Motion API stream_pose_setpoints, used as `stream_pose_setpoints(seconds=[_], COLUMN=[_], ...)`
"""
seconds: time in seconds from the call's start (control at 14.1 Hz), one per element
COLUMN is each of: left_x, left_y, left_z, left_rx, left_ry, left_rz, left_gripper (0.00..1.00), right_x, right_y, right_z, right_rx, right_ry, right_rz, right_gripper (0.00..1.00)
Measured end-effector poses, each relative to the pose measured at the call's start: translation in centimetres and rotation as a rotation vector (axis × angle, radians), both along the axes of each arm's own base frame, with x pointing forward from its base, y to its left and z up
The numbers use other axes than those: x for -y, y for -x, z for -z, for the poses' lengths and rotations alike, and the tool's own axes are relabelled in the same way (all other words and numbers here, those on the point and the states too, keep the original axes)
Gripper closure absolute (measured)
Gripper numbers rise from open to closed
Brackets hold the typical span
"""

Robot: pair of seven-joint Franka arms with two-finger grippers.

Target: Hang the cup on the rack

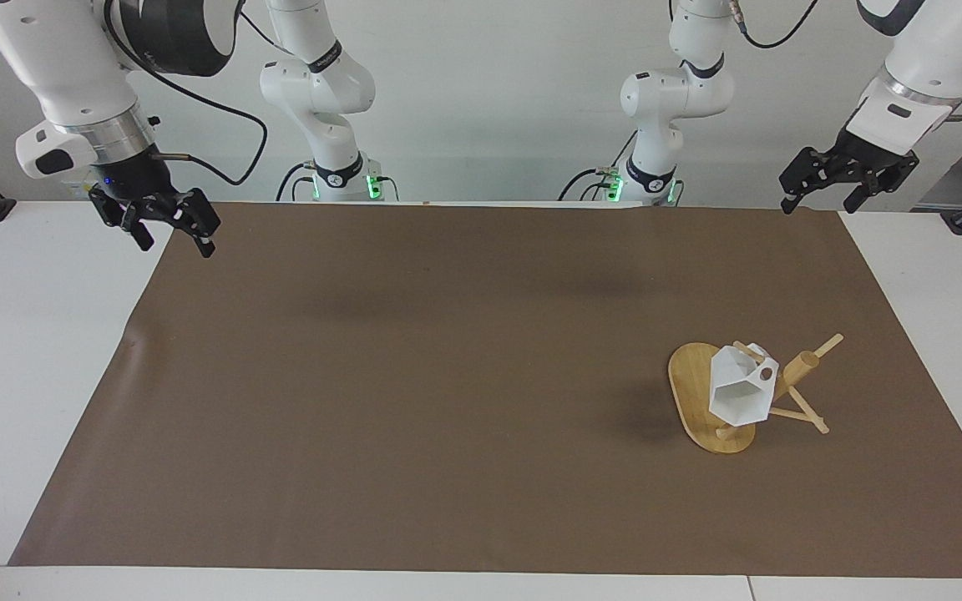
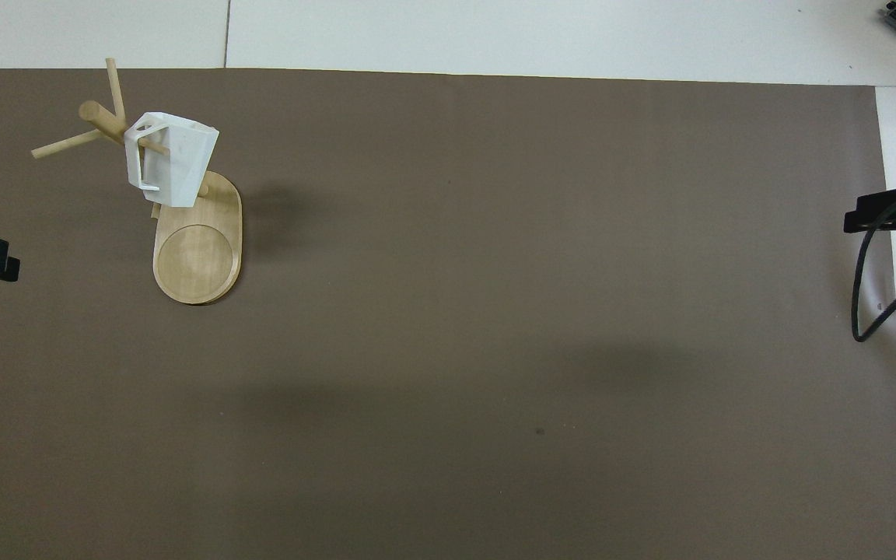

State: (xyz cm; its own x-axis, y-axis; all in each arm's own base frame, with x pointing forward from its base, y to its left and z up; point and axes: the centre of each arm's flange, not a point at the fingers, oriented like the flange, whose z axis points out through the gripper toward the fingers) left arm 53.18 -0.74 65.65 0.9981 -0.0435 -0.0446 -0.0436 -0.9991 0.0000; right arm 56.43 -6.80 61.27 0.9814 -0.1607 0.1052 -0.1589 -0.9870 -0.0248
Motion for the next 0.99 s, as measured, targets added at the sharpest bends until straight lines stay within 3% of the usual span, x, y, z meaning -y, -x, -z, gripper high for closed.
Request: stream_pose_setpoints(seconds=[0.57,0.99], left_x=[-0.23,-0.07], left_y=[-0.04,-0.52], left_z=[0.07,0.61], left_rx=[0.001,0.034], left_ry=[-0.015,-0.014], left_rz=[0.001,0.006], left_gripper=[0.0,0.0], right_x=[-0.01,-0.02], right_y=[0.0,0.0], right_z=[0.0,0.0], right_rx=[0.0,0.0], right_ry=[0.0,0.0], right_rz=[0.0,0.0], right_gripper=[0.0,0.0])
